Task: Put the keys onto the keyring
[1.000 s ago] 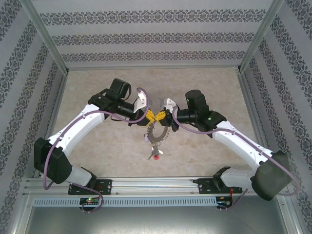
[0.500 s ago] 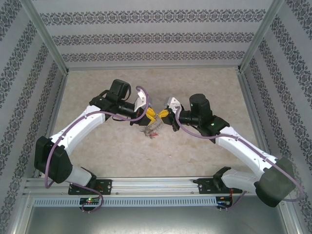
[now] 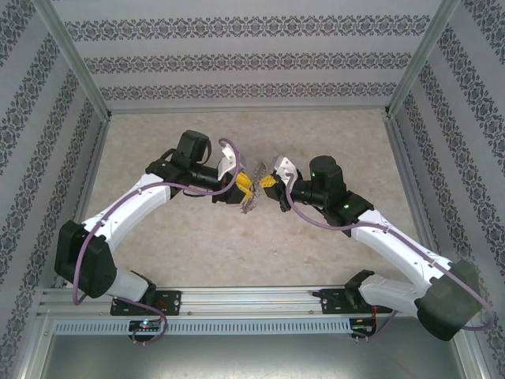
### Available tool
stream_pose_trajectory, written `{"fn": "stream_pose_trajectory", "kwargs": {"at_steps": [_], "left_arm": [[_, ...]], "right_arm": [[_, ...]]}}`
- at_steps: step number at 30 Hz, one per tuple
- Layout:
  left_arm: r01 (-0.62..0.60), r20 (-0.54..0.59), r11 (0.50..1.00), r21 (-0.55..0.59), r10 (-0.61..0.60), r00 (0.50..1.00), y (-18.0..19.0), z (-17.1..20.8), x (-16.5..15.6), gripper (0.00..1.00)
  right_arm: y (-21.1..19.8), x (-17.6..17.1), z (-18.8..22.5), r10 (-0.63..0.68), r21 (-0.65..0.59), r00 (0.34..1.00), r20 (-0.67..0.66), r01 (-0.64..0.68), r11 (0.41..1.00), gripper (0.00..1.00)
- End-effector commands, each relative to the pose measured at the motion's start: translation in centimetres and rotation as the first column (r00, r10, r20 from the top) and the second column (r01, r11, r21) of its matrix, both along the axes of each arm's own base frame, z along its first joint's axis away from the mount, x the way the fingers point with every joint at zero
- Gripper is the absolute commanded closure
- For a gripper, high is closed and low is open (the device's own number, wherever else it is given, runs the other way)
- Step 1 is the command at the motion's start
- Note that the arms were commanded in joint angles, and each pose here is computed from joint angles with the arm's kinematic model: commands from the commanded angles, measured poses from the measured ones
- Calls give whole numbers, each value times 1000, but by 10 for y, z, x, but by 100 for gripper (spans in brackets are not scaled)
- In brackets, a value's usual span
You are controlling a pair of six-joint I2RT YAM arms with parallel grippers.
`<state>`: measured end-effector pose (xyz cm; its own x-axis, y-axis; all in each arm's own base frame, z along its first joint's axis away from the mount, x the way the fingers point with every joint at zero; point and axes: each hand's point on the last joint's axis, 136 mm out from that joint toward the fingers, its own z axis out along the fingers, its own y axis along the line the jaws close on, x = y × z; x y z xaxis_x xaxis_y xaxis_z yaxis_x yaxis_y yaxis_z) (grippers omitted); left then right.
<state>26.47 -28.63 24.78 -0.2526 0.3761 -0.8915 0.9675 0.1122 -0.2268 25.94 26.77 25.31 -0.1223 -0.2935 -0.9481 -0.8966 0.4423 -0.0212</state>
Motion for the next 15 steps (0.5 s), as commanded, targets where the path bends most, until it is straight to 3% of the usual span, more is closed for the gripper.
{"fn": "stream_pose_trajectory", "kwargs": {"at_steps": [1,15], "left_arm": [[-46,32,998,-49,48,998,3,14,7,60],[-176,-29,983,-53,175,984,6,-11,22,50]], "right_arm": [[-1,1,18,-20,42,998,56,17,999,100],[4,4,20,-45,72,997,69,40,997,100]]}}
